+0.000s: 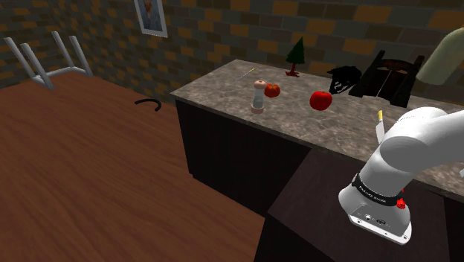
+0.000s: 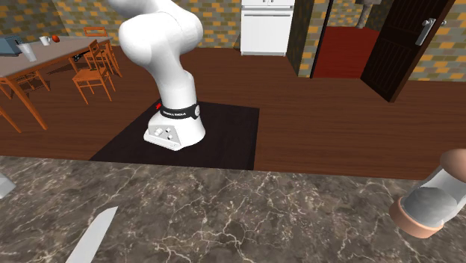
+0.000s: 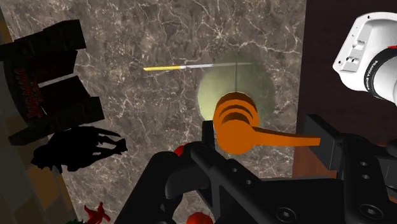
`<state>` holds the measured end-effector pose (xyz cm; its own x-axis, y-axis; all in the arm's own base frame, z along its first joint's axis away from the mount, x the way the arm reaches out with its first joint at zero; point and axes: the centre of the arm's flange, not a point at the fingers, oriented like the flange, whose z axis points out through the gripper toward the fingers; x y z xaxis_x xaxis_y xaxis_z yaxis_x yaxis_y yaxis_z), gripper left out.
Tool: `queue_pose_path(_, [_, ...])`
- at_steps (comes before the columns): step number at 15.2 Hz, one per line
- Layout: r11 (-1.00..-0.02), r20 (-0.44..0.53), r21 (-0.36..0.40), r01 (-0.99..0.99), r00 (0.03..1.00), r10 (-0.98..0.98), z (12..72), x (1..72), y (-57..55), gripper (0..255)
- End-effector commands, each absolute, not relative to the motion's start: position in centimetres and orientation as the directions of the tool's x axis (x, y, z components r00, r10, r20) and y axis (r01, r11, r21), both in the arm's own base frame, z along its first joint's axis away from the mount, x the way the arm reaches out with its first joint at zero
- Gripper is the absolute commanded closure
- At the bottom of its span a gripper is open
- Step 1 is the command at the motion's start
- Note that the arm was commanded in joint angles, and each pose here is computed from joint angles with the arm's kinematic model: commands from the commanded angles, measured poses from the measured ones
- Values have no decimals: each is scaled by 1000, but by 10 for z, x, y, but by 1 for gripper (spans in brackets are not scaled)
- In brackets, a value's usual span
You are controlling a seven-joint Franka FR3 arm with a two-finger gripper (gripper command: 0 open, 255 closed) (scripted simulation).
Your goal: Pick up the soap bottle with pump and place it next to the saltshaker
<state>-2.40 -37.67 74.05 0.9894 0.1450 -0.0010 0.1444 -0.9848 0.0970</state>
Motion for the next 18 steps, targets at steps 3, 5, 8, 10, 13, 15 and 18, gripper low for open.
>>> queue_pose_path(3, [-985,-2,97,146,989,147,739,-74,-395,255])
queue_pose_path(5, [-985,-2,97,146,989,147,739,-99,-405,255])
queue_pose_path(8, [-985,-2,97,146,989,147,739,-135,-420,255])
queue_pose_path(10, [-985,-2,97,146,989,147,739,-160,-430,255])
queue_pose_path(13, [-985,-2,97,146,989,147,740,-196,-445,255])
queue_pose_path(15, [-985,-2,97,146,989,147,740,-221,-455,255])
queue_pose_path(18, [-985,-2,97,146,989,147,740,-264,-473,255])
